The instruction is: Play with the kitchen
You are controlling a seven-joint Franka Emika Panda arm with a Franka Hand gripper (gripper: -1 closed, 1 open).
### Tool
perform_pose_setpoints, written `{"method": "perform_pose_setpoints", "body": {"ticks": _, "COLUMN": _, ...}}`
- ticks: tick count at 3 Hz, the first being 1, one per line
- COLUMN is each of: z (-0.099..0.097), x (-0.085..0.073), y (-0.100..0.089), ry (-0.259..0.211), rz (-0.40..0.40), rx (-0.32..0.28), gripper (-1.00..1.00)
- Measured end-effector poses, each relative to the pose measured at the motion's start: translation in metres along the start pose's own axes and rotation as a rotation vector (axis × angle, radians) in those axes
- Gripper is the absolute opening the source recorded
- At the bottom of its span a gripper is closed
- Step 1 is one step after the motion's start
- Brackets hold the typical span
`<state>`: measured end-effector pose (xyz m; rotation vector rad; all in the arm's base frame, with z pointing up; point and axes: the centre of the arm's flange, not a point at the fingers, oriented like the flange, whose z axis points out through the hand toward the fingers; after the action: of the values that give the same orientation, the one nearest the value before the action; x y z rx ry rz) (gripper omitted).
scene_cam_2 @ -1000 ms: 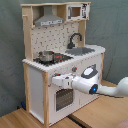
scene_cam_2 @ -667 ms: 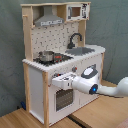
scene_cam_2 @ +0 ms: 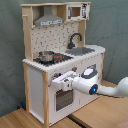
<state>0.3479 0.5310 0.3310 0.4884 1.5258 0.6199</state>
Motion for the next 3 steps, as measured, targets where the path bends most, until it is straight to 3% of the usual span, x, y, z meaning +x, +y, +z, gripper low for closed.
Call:
{"method": "perform_pose_setpoints", "body": {"ticks": 1, "z": 0.0, "x": 0.001, "y": 0.0, "ry": 0.0, "rz": 0.0, "rx": 0.0, "gripper": 1.0}}
{"method": "perform_pose_setpoints", "body": {"ticks": 2, "z": -0.022, "x": -0.001, "y": 0.011, "ry": -0.025, "rz": 0.037, "rx": 0.013, "gripper": 1.0}}
{"method": "perform_pose_setpoints", "body": {"ticks": 3, "z": -0.048, "x": 0.007, "y": 0.005, "ry": -0.023, "rz": 0.087, "rx": 0.017, "gripper": 1.0}}
